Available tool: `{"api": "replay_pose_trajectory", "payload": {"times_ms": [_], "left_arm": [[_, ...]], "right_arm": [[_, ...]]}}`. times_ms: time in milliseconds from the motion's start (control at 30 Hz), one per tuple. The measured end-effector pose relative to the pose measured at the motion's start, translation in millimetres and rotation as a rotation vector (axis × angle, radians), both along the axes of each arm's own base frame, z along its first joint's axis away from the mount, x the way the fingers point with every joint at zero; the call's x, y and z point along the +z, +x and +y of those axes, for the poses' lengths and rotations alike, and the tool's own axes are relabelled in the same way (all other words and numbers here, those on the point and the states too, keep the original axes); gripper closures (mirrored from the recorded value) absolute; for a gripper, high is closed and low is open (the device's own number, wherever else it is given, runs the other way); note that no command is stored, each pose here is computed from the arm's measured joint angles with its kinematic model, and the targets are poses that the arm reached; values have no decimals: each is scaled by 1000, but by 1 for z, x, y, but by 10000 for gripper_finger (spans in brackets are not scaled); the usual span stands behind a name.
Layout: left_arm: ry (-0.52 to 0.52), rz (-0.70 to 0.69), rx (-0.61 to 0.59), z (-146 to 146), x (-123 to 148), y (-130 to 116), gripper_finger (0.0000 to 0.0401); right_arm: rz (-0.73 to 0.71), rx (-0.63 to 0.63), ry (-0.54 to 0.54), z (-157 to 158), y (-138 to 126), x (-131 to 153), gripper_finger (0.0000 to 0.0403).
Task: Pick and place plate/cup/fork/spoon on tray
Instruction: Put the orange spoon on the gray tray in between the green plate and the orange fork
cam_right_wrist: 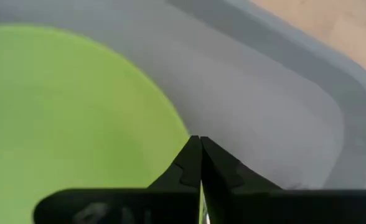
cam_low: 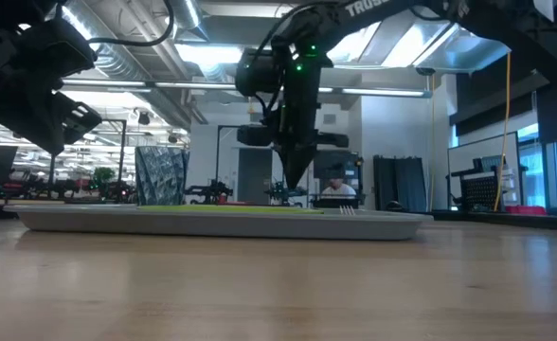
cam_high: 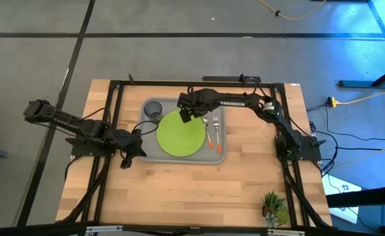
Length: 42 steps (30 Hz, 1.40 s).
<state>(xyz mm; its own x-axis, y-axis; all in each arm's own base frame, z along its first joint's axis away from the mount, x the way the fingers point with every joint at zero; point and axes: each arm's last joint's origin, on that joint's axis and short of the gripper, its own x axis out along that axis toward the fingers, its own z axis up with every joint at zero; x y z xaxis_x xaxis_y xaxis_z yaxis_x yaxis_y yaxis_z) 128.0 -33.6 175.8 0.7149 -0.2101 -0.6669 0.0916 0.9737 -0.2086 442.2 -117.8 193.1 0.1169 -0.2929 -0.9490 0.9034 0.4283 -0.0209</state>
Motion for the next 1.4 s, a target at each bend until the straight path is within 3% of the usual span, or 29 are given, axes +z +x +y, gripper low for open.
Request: {"api": "replay_pose_trajectory", "payload": {"times_ms": [300, 667, 933, 1400], "left_arm": [[8, -2, 51, 1, 0, 0, 401], [0, -2, 105, 2, 0, 1, 401], [3, -5, 125, 3, 0, 1, 401], [0, -8, 152, 3, 0, 1, 401]], "right_arm": [[-1, 24, 67, -17, -4, -4, 401], [-12, 54, 137, -18, -5, -4, 402], [23, 77, 177, -20, -2, -24, 402], [94, 72, 229, -17, -10, -33, 403]]}}
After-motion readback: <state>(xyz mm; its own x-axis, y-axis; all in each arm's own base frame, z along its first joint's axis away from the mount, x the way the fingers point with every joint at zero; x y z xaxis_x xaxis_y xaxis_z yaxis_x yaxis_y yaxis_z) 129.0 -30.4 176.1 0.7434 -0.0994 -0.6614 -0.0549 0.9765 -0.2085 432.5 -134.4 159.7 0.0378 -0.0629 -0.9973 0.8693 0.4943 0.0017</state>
